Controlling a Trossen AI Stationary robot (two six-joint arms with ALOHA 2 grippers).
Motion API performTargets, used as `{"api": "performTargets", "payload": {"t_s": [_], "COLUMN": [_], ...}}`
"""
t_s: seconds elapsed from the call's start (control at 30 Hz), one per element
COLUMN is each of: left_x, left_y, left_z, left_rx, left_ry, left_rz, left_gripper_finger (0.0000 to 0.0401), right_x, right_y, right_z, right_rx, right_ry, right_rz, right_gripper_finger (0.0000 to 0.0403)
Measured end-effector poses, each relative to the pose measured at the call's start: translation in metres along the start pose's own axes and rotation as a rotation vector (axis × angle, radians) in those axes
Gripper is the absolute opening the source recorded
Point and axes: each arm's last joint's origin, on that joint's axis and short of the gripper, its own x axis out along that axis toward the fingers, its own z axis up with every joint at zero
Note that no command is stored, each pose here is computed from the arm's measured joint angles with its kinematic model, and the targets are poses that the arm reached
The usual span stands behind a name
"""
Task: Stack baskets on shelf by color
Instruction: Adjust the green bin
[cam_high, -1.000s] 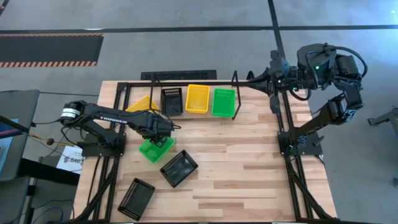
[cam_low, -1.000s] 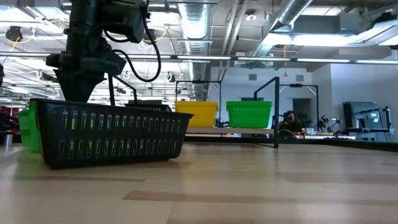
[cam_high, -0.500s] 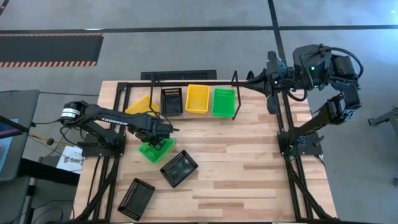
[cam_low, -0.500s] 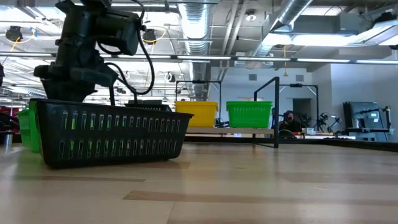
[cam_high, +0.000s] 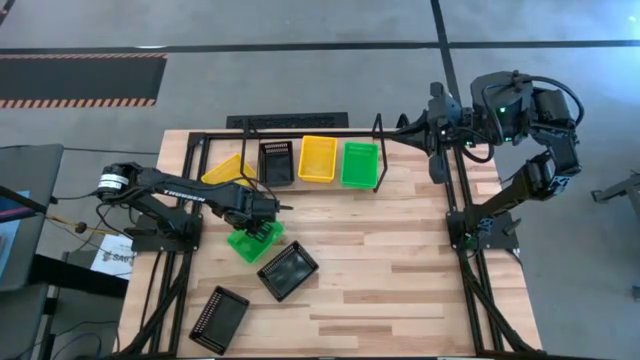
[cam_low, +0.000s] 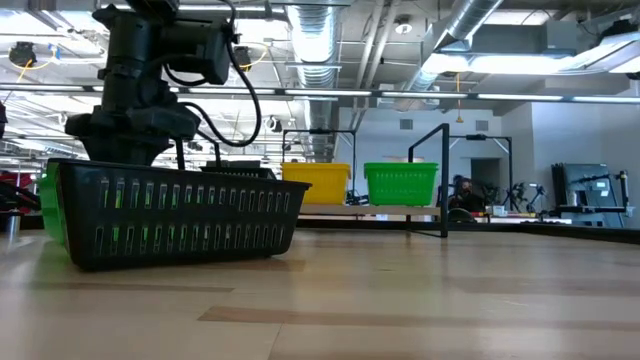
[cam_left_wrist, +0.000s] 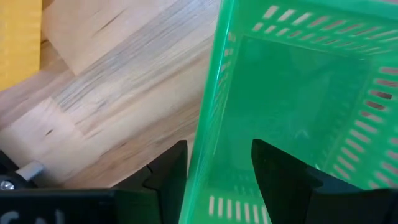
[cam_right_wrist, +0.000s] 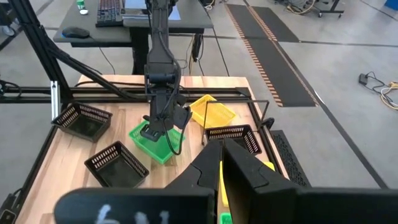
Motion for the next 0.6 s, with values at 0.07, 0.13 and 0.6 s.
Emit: {"api": "performTargets", "payload": {"t_s": [0.07, 0.13, 0.6], "left_x": [0.0000, 0.0000, 0.0026], "left_y": [-0.0004, -0.0012, -0.0009], "left_z": [0.0000, 0.0005, 0.0017], "left_rx": [0.000, -0.001, 0.023], "left_ry": [0.003, -0.002, -0.040], "left_rz": [-0.007, -0.015, -0.006], "left_gripper_finger": [0.0167, 0.0167, 0.0167], "right_x": [0.0000, 0.0000, -0.0002], "right_y": [0.0000, 0.0000, 0.0000], "right_z": [0.0000, 0.0000, 0.0000], "right_rx": [0.000, 0.000, 0.000], "right_ry": [0.000, 0.000, 0.000], "right_rz": [0.000, 0.000, 0.000], "right_gripper_finger": [0.0039, 0.0040, 0.0039]}}
